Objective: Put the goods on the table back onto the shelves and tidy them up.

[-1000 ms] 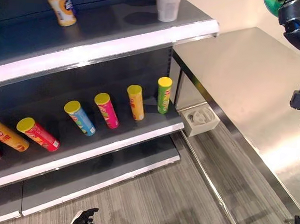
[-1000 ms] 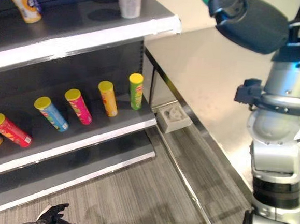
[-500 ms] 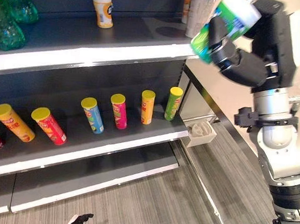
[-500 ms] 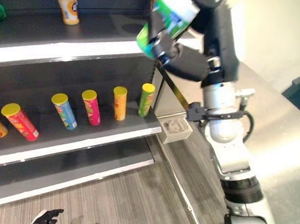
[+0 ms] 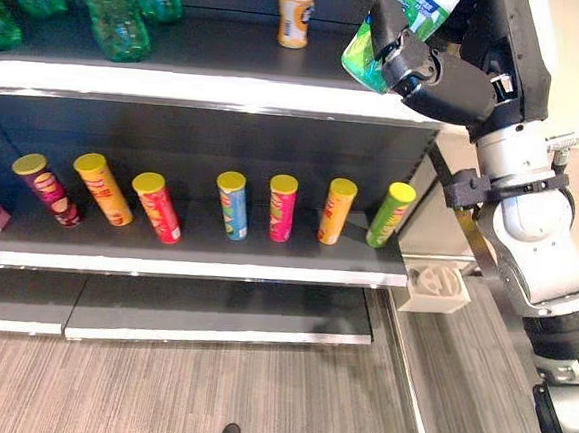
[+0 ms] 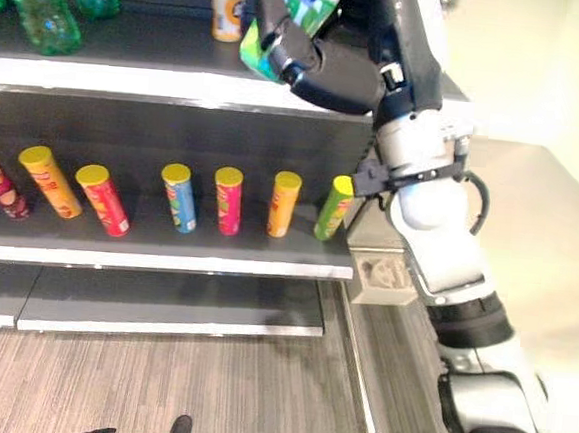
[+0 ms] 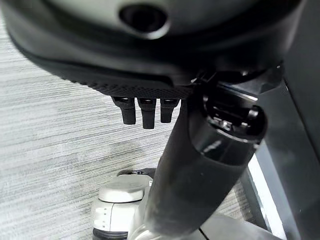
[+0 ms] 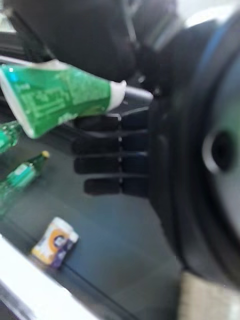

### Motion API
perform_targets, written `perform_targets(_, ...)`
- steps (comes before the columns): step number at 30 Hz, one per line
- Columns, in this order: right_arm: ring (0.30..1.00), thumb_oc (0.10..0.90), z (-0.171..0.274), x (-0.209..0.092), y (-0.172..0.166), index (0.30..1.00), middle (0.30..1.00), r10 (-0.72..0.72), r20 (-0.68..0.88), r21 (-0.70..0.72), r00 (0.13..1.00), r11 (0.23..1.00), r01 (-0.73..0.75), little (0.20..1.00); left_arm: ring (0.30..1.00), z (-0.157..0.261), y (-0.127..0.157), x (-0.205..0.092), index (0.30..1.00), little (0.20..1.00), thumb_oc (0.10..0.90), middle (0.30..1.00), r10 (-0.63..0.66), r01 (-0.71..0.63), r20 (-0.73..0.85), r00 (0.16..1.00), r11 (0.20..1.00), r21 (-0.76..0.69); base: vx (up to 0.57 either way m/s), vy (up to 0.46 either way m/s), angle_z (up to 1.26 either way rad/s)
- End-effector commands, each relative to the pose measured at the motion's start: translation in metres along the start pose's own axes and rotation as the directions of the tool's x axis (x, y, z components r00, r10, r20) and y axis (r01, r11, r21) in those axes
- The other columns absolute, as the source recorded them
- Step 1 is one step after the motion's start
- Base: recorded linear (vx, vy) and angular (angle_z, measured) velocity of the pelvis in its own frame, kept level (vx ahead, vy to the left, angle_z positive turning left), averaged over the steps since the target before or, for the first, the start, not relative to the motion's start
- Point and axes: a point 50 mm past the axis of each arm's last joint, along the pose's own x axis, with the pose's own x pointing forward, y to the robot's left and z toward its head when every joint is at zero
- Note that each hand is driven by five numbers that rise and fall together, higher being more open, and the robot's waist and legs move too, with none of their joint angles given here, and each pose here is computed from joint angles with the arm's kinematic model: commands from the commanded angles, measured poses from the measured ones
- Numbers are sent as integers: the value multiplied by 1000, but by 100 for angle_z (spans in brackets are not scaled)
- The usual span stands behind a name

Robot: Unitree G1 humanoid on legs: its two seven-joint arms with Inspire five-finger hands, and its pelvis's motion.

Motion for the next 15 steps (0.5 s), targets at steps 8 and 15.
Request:
perform_targets(8,300,400,11,40,-21,300,300,-118,45,-131,992,984,123,300,900,14,23,3,900,900,800,900,55,-57,50,997,998,40,38,-62,37)
perform_targets(15,300,400,-7,48,-37,300,300,-200,-22,-333,980,925,181,300,900,12,26,3,900,900,800,900,57,-60,42,997,996,71,30,-44,25)
